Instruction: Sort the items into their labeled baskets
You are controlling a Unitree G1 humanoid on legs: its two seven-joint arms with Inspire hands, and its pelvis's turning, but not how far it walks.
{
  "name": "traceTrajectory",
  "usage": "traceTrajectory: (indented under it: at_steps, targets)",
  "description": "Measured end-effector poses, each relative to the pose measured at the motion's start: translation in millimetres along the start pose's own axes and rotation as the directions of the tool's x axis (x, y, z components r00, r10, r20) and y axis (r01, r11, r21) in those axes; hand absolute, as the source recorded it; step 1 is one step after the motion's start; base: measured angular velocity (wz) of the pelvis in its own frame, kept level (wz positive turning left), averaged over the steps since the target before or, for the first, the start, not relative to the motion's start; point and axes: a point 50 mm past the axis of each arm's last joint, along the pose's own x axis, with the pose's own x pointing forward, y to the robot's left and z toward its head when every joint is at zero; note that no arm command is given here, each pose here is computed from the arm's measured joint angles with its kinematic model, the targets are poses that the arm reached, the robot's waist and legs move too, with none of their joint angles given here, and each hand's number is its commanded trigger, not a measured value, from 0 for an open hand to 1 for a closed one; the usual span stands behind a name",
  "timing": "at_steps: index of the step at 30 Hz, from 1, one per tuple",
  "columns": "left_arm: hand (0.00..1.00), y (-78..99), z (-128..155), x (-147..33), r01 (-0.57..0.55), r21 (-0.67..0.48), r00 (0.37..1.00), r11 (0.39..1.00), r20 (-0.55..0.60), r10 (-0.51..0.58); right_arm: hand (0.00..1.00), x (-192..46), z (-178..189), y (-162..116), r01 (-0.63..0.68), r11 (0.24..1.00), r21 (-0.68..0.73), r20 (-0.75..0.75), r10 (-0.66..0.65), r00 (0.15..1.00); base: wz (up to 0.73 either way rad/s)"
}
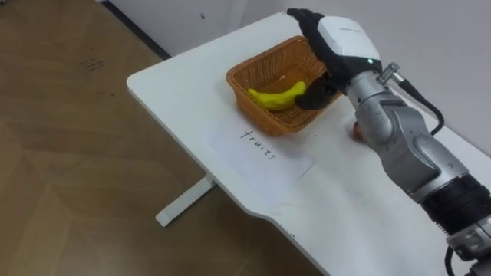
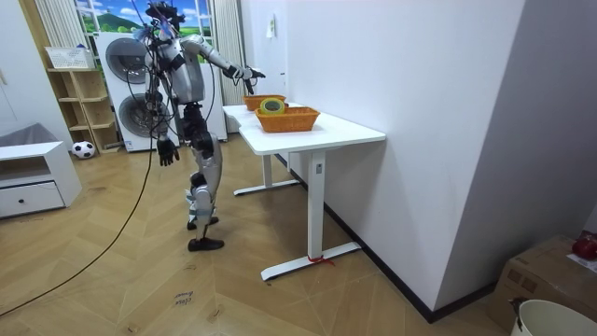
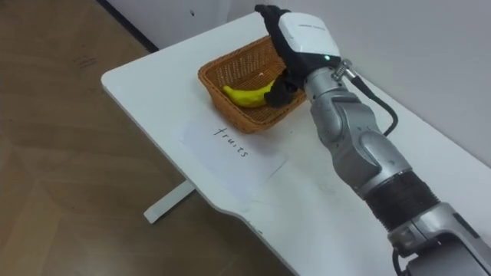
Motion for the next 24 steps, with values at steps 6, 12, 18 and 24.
traceTrajectory:
  at_steps: [6, 12, 18, 24]
  targets:
    - [0.0, -9.2, 0.3, -1.8, -0.012, -0.017, 1.0, 1.0, 0.005, 0.012, 0.0, 1.7, -11.4, -18.9, 0.081, 0.988, 0.129, -0.052, -0.075, 0.996, -0.02]
    - [0.0, -20.2, 0.2, -3.4, -0.014, -0.014, 1.0, 1.0, -0.001, 0.014, 0.0, 1.6, -19.6, -29.9, 0.144, 0.941, 0.307, -0.105, -0.117, 0.988, 0.03]
    - [0.0, -21.5, -5.9, -6.4, -0.031, 0.009, 0.999, 0.999, -0.009, 0.031, 0.0, -0.7, -41.2, -40.1, 0.223, 0.852, 0.473, -0.209, -0.137, 0.968, 0.0]
    - [0.0, -26.9, -5.9, -7.1, -0.014, 0.015, 1.0, 1.0, -0.012, 0.014, 0.0, -3.1, -58.7, -35.0, 0.277, 0.749, 0.601, -0.305, -0.105, 0.946, 0.02]
